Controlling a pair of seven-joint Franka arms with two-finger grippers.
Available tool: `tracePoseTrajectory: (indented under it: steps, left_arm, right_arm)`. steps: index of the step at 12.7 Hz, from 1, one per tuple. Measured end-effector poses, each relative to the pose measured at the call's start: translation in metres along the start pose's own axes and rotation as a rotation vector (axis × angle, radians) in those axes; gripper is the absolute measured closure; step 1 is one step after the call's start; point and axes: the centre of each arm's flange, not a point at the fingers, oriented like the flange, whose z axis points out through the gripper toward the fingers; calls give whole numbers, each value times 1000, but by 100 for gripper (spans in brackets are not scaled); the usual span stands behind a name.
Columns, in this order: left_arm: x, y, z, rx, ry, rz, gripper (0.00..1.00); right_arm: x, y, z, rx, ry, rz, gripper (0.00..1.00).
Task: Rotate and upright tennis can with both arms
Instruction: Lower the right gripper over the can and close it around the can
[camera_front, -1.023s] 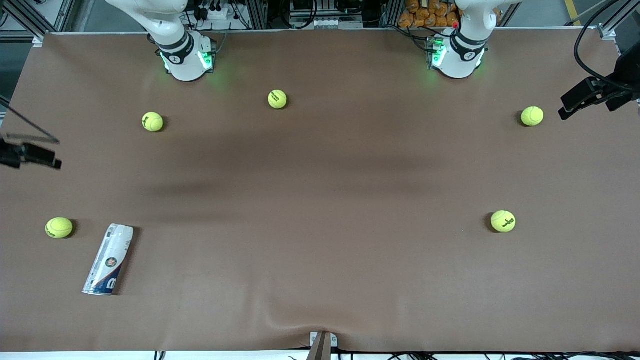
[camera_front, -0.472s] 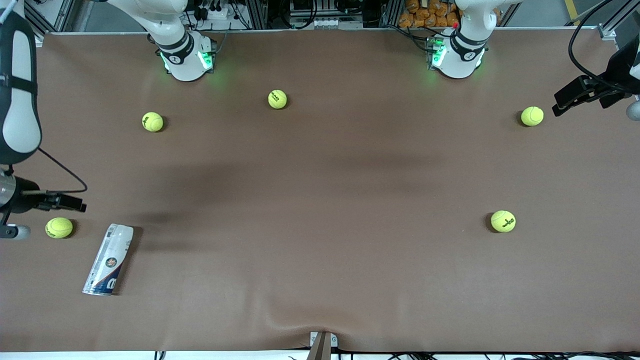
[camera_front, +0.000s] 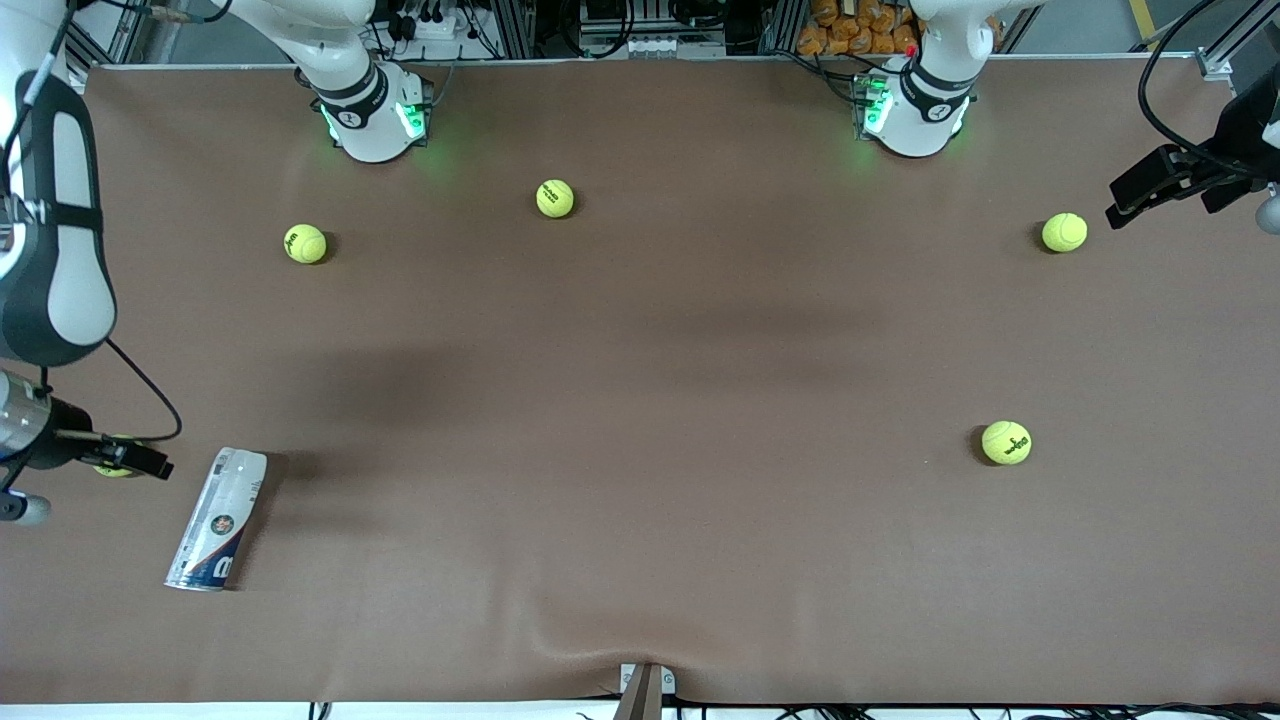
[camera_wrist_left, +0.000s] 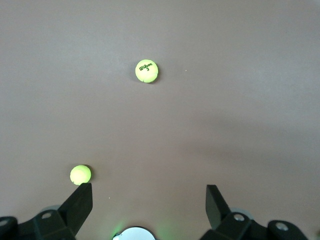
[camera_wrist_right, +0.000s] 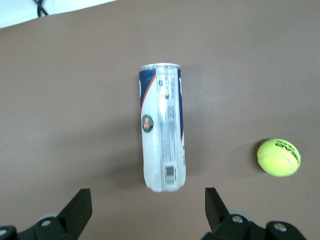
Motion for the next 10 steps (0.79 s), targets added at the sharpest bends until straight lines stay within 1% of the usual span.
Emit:
tracePoseTrajectory:
  steps: [3, 5, 6, 8, 10]
  left_arm:
    - [0, 1, 2, 1, -5, 2, 0]
    - [2, 1, 5, 0, -12, 3, 0]
    - [4, 1, 7, 0, -16, 3, 0]
    - [5, 0, 9, 0, -20, 1, 0]
    - [6, -2, 10, 0, -22, -2, 0]
  right_arm:
    - [23, 4, 45, -5, -2, 96, 0]
    - [28, 6, 70, -9, -10, 144, 0]
    - [29, 8, 79, -9, -4, 154, 0]
    - [34, 17, 95, -9, 31, 175, 0]
    - [34, 25, 111, -10, 32, 186, 0]
